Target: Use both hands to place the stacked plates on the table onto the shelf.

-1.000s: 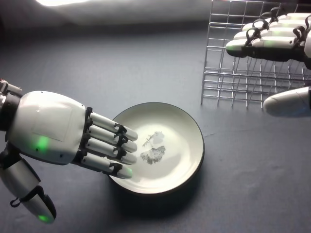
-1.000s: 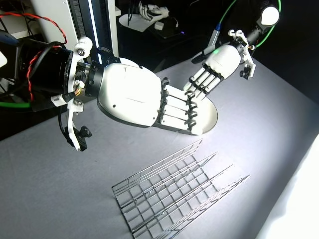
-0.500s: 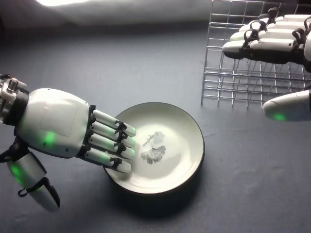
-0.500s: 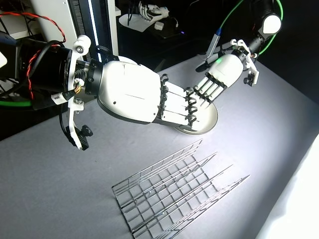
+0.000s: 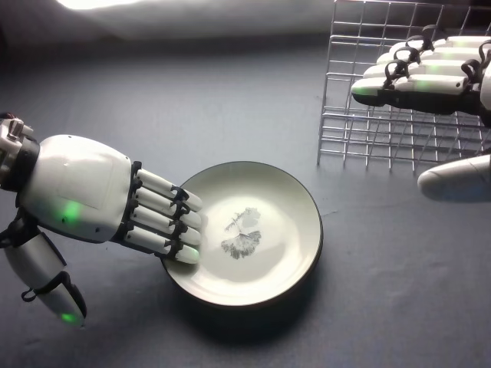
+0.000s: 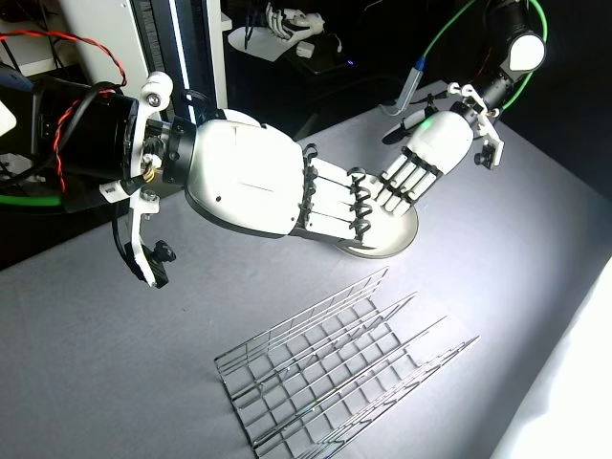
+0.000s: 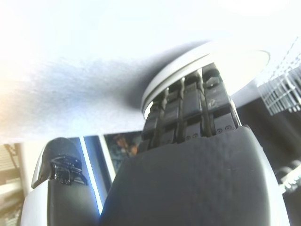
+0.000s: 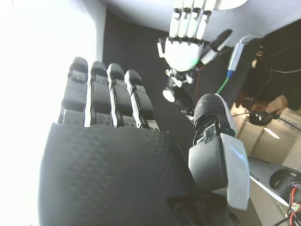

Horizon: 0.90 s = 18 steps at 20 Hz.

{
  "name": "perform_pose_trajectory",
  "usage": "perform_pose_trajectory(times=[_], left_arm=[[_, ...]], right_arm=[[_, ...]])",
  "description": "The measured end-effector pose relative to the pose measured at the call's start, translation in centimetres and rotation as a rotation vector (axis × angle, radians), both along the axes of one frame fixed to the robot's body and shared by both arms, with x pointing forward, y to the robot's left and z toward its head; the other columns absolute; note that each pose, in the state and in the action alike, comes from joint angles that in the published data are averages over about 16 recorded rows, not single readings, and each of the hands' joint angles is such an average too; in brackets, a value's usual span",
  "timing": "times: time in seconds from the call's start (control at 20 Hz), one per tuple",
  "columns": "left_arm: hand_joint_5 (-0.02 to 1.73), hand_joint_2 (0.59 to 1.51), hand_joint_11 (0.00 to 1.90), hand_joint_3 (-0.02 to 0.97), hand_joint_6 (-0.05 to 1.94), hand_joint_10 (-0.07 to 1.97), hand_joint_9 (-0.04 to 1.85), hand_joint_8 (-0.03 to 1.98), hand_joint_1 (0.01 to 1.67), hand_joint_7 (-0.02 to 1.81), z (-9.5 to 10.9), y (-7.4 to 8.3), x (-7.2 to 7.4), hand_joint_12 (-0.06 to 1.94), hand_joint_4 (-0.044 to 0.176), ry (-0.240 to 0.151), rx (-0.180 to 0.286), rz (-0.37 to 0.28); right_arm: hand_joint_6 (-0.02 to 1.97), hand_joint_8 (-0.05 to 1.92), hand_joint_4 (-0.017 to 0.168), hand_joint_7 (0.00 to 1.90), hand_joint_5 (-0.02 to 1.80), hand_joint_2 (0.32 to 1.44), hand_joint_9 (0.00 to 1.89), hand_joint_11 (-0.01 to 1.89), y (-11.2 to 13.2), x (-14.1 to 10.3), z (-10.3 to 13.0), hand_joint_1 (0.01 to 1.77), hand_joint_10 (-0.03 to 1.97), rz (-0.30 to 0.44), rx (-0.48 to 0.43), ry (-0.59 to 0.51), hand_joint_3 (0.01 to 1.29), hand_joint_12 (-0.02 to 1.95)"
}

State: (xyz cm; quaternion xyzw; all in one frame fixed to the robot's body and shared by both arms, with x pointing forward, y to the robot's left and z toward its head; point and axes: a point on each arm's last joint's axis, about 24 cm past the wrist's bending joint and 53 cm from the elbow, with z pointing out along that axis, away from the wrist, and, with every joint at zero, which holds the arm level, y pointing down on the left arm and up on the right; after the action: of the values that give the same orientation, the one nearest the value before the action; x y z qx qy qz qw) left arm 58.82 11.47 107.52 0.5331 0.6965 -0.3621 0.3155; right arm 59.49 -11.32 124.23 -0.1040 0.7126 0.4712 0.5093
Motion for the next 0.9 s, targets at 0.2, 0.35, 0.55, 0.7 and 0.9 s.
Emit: perform_pose_trajectory(times=[0.2, 0.35, 0.55, 0.7, 0.9], left_arm=[[0.02, 1.068, 0.02, 0.016, -0.02, 0.00, 0.02, 0.00, 0.02, 0.02, -0.2, 0.3, 0.1, 0.00, -0.005, 0.003, 0.005, 0.002], [0.01, 1.065, 0.02, 0.016, -0.02, 0.00, 0.02, 0.00, 0.02, 0.01, -0.4, 0.4, 0.0, 0.00, -0.006, 0.006, 0.007, 0.001], [0.00, 1.060, 0.02, 0.016, -0.02, 0.00, 0.02, 0.00, 0.02, 0.00, -0.6, 0.4, -0.1, 0.00, -0.008, 0.009, 0.008, -0.003], [-0.01, 1.055, 0.02, 0.015, -0.02, 0.00, 0.02, 0.00, 0.02, 0.00, -0.9, 0.2, -0.4, 0.00, -0.008, 0.010, 0.009, -0.010], [-0.01, 1.053, 0.02, 0.016, -0.02, 0.00, 0.02, -0.01, 0.02, 0.00, -1.2, -0.2, -0.9, 0.00, -0.008, 0.014, 0.009, -0.026]], right_arm=[[0.03, 0.00, -0.001, 0.03, 0.04, 1.26, 0.02, 0.02, 0.1, -0.2, 0.0, 0.04, 0.01, 0.008, 0.003, -0.002, 0.02, 0.02], [0.03, 0.00, -0.001, 0.04, 0.04, 1.27, 0.02, 0.02, 0.2, -0.3, 0.0, 0.04, 0.01, 0.013, 0.004, -0.003, 0.02, 0.02], [0.03, 0.00, -0.001, 0.04, 0.05, 1.27, 0.02, 0.02, 0.2, -0.4, 0.0, 0.04, 0.01, 0.019, 0.006, -0.005, 0.02, 0.02], [0.03, 0.00, -0.001, 0.04, 0.05, 1.27, 0.02, 0.02, 0.3, -0.5, 0.0, 0.04, 0.01, 0.022, 0.006, -0.006, 0.02, 0.01], [0.03, 0.00, -0.001, 0.05, 0.06, 1.27, 0.02, 0.02, 0.3, -0.6, -0.1, 0.04, 0.01, 0.027, 0.005, -0.006, 0.02, 0.01]])
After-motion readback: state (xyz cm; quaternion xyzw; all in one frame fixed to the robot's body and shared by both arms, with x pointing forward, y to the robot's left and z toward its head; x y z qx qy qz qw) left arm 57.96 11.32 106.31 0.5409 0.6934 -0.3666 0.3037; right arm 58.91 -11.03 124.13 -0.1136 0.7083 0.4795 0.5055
